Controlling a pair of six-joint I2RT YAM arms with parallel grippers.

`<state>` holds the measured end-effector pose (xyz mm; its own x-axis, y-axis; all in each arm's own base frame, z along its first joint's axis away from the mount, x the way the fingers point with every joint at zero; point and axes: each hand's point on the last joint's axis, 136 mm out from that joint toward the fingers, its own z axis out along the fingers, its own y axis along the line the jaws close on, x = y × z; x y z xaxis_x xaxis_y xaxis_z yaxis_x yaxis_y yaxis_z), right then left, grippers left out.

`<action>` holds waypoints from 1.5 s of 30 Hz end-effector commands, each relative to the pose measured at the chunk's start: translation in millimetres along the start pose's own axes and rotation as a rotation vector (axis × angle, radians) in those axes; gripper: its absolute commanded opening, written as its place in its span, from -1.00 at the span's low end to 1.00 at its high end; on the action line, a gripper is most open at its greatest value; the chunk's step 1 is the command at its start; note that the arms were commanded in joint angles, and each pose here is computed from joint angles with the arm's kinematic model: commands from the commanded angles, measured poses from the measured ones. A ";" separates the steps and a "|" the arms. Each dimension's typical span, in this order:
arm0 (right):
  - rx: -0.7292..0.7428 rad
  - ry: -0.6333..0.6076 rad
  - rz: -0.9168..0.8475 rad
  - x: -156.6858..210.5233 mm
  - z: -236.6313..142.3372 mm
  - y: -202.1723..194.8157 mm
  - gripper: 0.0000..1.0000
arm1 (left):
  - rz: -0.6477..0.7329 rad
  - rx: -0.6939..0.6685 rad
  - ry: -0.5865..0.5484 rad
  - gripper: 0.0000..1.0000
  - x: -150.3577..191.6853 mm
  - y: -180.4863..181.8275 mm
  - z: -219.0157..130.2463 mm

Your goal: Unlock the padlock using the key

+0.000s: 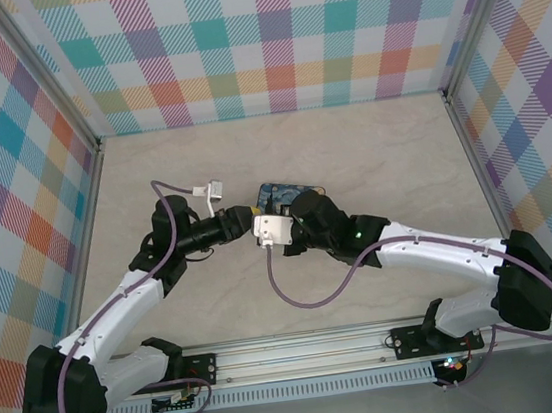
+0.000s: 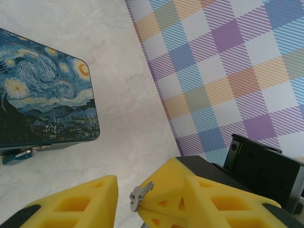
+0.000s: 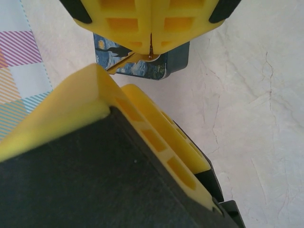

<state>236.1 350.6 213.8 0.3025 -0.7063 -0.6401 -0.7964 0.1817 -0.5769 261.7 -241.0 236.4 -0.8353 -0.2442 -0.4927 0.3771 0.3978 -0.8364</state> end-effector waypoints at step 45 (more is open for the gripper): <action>-0.389 -0.583 1.027 -46.2 -122.6 -39.7 0.44 | 0.581 0.159 -0.043 -1.00 -43.6 -115.4 14.0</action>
<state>213.6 279.8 295.6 -0.3417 -0.0427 -0.9388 -0.8626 0.4109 0.2953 266.3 -278.0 332.4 -0.5241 -0.0825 -0.8476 0.7642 0.3938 -0.5108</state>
